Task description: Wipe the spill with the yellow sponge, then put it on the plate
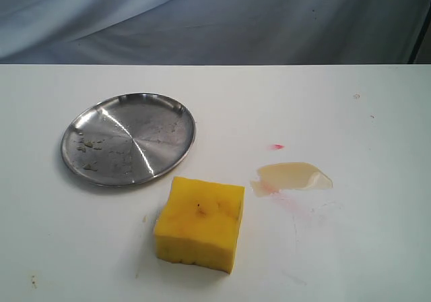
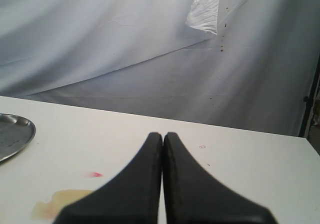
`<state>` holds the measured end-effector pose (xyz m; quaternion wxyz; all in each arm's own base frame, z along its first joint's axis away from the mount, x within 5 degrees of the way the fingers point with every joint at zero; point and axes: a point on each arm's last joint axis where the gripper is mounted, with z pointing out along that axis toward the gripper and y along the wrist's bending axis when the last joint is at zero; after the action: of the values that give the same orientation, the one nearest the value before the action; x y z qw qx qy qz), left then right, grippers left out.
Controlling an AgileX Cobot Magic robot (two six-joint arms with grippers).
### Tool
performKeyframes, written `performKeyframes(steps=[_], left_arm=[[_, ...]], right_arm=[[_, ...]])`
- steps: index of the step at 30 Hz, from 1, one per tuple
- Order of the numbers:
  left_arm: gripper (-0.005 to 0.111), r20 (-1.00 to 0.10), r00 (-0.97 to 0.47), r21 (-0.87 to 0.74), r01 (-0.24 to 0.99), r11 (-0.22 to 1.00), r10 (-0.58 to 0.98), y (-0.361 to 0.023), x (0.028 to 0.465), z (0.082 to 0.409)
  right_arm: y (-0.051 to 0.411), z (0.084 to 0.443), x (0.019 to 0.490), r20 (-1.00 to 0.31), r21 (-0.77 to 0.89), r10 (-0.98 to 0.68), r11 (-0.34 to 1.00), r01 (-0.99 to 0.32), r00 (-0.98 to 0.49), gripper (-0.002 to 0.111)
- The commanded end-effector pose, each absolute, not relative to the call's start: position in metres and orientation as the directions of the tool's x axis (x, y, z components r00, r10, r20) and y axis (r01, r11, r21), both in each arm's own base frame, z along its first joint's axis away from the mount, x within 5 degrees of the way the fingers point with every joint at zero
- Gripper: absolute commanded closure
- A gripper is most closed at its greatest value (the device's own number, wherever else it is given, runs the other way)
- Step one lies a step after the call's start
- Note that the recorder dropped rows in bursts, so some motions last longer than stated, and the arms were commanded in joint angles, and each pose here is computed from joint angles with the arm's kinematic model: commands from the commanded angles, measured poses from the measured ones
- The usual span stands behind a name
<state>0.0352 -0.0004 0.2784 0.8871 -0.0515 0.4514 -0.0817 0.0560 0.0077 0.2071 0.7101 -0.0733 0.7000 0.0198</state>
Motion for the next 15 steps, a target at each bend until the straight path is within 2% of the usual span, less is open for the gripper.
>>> performKeyframes(steps=[1, 6, 11, 15], left_arm=[[0.107, -0.872, 0.488, -0.048, 0.007, 0.999, -0.045, -0.001, 0.019, 0.325], [0.107, -0.963, 0.266, 0.019, -0.118, 0.993, 0.050, 0.007, 0.020, 0.357], [0.107, -0.981, 0.143, 0.110, -0.143, 0.984, 0.130, 0.009, 0.036, 0.363], [0.107, -0.991, 0.029, 0.128, -0.130, 0.983, 0.133, 0.009, 0.046, 0.358]], right_arm=[[0.007, 0.206, 0.056, -0.996, -0.083, -0.081, 0.989, -0.122, 0.021, 0.108], [0.007, 0.206, 0.056, -0.996, -0.083, -0.081, 0.989, -0.122, 0.021, 0.108], [0.007, 0.206, 0.056, -0.996, -0.083, -0.081, 0.989, -0.122, 0.021, 0.108], [0.007, 0.206, 0.056, -0.996, -0.083, -0.081, 0.989, -0.122, 0.021, 0.108]])
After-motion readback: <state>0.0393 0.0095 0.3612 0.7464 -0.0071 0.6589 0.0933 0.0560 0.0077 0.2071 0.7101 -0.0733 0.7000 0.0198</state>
